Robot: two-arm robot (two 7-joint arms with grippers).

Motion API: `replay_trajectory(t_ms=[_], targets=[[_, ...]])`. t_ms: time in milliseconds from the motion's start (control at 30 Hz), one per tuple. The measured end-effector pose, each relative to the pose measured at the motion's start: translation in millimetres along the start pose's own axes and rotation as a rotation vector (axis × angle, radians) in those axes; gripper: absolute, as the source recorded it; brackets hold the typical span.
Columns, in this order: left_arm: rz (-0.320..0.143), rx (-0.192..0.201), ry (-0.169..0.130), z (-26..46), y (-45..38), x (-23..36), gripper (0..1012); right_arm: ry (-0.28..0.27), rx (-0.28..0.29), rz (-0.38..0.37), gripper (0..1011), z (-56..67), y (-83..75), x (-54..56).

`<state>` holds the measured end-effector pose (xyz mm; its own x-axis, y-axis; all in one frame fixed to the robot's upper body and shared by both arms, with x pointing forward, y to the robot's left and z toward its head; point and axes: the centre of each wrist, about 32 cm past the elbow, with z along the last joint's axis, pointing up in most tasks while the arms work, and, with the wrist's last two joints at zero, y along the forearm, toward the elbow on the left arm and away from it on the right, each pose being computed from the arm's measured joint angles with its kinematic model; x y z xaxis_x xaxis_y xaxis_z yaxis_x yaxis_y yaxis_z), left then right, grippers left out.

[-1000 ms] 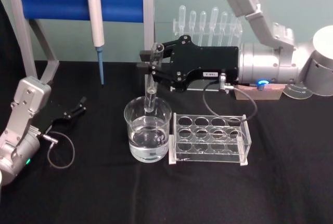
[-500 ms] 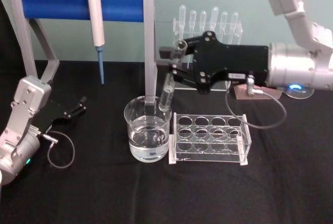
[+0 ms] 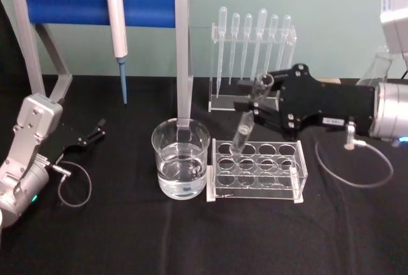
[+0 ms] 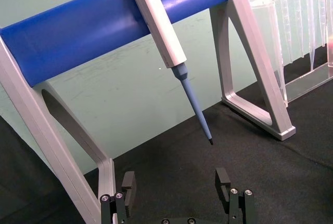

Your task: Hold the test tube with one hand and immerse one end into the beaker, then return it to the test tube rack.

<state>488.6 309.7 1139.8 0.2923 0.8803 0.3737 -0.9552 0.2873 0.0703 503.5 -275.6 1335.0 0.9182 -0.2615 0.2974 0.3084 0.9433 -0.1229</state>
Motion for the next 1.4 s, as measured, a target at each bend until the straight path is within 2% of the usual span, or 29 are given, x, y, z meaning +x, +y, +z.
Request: replay_trajectory(t_ms=[367,533,1400], targets=[[0.0,0.0,0.0,0.0,0.0,0.0,1000,-0.014,-0.052,-0.037,226,-18.2,-10.0,-6.1],[0.0,0.0,0.0,0.0,0.0,0.0,1000,0.0,-0.064,-0.061,226,-33.4,-9.7,-2.2],[0.0,0.0,0.0,0.0,0.0,0.0,1000,0.062,-0.081,-0.058,226,-76.8,-3.1,2.2]])
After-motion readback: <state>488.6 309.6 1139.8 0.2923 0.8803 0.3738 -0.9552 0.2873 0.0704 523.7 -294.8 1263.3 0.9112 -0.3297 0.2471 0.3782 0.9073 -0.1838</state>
